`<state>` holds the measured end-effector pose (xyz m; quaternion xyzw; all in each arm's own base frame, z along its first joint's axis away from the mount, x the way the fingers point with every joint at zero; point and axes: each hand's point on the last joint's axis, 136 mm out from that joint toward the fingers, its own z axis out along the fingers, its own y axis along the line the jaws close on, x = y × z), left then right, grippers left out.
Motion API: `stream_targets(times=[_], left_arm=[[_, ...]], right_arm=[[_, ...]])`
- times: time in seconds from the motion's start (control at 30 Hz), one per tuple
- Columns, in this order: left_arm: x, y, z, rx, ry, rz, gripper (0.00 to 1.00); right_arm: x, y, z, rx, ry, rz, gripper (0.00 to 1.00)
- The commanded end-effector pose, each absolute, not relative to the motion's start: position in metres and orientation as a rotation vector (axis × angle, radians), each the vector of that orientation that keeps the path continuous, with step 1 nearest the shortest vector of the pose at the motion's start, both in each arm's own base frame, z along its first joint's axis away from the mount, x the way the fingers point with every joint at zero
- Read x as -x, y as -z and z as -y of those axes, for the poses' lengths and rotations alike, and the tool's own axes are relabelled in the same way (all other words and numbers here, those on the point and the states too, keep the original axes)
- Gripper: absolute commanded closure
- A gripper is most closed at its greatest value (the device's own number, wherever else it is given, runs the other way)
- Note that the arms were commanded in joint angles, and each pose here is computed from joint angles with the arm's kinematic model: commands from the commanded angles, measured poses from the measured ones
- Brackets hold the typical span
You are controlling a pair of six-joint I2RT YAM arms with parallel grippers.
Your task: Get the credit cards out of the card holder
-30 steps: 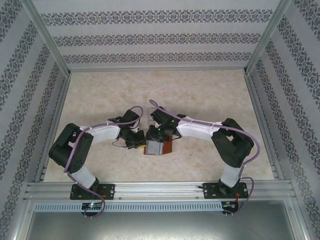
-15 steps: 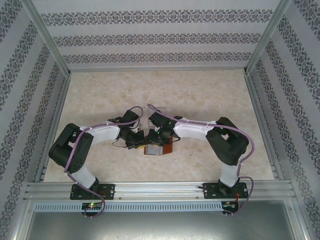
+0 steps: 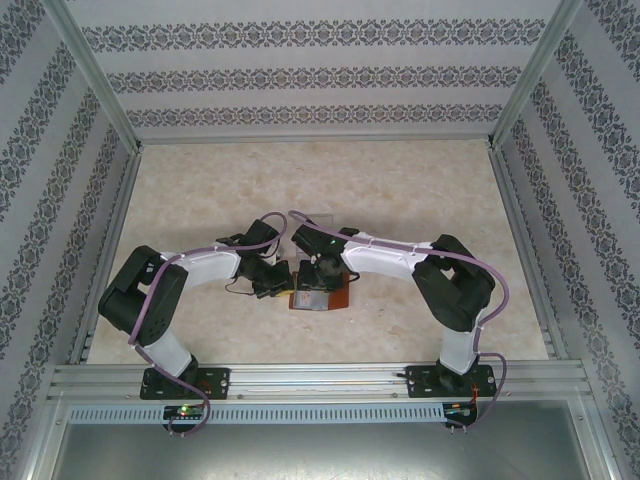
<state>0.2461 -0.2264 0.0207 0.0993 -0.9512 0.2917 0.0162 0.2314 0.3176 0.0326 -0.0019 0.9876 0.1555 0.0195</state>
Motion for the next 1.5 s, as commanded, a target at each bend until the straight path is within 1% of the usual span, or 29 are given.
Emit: stream_targets(times=[0.0,0.53,1.0,1.17,1.37,1.47], left_arm=[[-0.242,-0.01,0.222,-0.312,-0.869,2.95,0.92],[-0.244,-0.01,0.224,-0.309,-0.87,2.942,0.92],[-0.246,-0.009,0.226,-0.301,-0.86,2.937,0.92],[-0.245,-0.008,0.225,-0.299,-0.854,2.931,0.92],[-0.243,-0.006,0.224,-0.303,-0.848,2.928,0.91],[-0.242,-0.005,0.223,-0.302,-0.843,2.928,0.91]], right_arm=[[-0.225,-0.025,-0.296,0.041,-0.265,-3.097,0.61],[-0.225,-0.036,-0.271,0.077,-0.032,-3.073,0.54],[-0.221,-0.037,-0.243,0.064,0.084,-3.059,0.54],[-0.22,-0.033,-0.229,0.099,0.194,-3.055,0.51],[-0.219,-0.027,-0.211,0.169,0.375,-3.053,0.43],[-0.218,-0.022,-0.207,0.195,0.419,-3.06,0.42]])
